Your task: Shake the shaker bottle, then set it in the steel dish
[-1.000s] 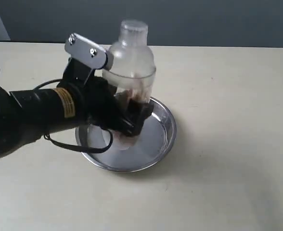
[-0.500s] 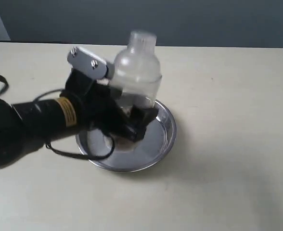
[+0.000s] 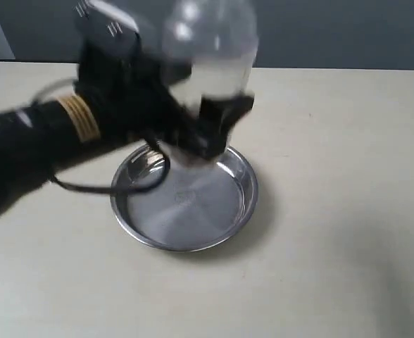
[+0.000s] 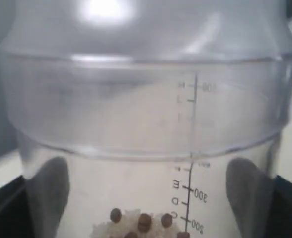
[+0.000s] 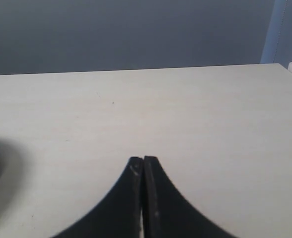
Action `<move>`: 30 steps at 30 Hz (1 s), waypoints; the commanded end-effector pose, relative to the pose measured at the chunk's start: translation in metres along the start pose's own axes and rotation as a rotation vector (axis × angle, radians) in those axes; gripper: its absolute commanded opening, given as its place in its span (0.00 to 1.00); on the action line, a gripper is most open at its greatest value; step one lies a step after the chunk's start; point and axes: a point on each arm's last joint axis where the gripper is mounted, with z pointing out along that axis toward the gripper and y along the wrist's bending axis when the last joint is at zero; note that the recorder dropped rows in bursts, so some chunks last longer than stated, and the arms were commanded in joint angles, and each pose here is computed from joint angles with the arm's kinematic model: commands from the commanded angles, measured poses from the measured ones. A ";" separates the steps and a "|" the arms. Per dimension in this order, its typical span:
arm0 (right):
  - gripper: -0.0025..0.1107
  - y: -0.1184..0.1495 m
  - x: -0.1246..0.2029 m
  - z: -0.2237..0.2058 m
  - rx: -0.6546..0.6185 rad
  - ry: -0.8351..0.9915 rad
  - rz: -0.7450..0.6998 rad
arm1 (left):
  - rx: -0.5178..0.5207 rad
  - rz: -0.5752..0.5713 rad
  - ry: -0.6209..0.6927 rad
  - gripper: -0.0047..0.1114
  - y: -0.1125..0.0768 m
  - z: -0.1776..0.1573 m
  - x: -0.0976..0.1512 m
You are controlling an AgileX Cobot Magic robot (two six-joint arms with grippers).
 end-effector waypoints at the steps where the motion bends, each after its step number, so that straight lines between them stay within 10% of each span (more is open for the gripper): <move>1: 0.01 0.000 -0.001 0.000 -0.001 -0.014 -0.002 | -0.025 0.010 0.111 0.04 0.003 -0.003 0.019; 5: 0.01 0.000 -0.001 0.000 -0.001 -0.014 -0.002 | -0.068 -0.008 0.276 0.04 0.010 0.003 0.076; 12: 0.01 0.000 -0.001 0.000 -0.001 -0.014 -0.002 | -0.038 -0.019 -0.110 0.04 0.000 -0.017 -0.042; 18: 0.01 0.000 -0.001 0.000 -0.001 -0.014 -0.002 | -0.093 -0.075 0.243 0.04 0.009 -0.001 0.057; 25: 0.01 0.000 -0.001 0.000 -0.001 -0.014 -0.002 | -0.031 -0.010 -0.072 0.04 -0.001 -0.014 -0.019; 30: 0.01 0.000 -0.001 0.000 -0.001 -0.014 -0.002 | -0.088 -0.043 0.236 0.04 0.009 0.008 0.081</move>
